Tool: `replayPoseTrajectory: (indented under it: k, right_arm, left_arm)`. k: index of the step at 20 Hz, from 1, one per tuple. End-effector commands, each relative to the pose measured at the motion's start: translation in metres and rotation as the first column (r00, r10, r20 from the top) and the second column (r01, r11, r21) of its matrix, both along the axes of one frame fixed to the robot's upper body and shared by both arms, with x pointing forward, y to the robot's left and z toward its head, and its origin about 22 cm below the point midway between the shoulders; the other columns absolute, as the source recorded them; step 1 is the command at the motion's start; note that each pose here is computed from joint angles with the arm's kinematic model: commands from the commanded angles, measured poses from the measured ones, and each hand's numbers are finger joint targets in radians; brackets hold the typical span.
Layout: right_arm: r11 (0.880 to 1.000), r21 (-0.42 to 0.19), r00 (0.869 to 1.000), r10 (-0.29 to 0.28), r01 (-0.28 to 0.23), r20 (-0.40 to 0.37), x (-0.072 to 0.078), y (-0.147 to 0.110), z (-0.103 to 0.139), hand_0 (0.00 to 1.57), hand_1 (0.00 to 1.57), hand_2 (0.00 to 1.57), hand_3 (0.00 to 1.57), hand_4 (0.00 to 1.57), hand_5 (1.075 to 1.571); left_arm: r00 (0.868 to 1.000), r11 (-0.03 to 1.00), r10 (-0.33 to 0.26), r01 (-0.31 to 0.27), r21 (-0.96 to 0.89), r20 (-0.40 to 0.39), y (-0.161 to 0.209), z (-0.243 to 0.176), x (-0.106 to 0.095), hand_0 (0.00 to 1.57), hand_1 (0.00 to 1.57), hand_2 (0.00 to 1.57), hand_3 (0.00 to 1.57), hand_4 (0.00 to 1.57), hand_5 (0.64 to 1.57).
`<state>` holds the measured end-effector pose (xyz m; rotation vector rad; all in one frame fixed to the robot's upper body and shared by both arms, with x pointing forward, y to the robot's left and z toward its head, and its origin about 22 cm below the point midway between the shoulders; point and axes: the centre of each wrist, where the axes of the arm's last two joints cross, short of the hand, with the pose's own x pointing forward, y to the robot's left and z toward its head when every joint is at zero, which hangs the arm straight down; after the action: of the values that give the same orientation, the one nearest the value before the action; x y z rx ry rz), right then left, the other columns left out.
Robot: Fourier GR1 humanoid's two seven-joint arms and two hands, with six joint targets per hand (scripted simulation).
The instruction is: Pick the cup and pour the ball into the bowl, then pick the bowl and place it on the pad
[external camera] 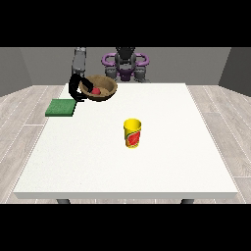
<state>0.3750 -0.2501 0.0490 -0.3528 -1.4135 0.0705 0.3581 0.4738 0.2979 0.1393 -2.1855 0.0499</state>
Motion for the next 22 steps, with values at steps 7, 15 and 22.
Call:
replayPoseTrajectory:
  k: [7, 15, 22]
  right_arm:
    - [0.997, -0.083, 0.999, 0.000, 0.003, 0.035, 0.015, -0.063, 0.055, 1.57, 1.57, 1.57, 1.57, 1.30, 1.514]
    - [0.996, -0.078, 0.997, -0.024, 0.030, 0.068, 0.010, -0.125, 0.057, 1.57, 1.57, 1.57, 1.57, 1.31, 1.533]
    - [0.998, 0.023, 0.990, -0.054, 0.052, 0.129, -0.002, -0.171, 0.053, 1.57, 1.57, 1.57, 1.11, 1.30, 1.537]
  left_arm:
    - [0.994, 0.998, 0.064, -0.066, 0.022, 0.084, 0.036, 0.013, -0.029, 0.00, 0.00, 0.00, 0.00, 0.00, 1.539]
    - [0.993, 0.998, 0.051, -0.054, 0.027, 0.103, 0.010, 0.017, -0.017, 0.00, 0.00, 0.00, 0.00, 0.00, 1.531]
    - [0.989, 0.997, 0.054, -0.060, 0.041, 0.141, 0.010, 0.043, -0.029, 0.00, 0.00, 0.00, 0.00, 0.00, 1.536]
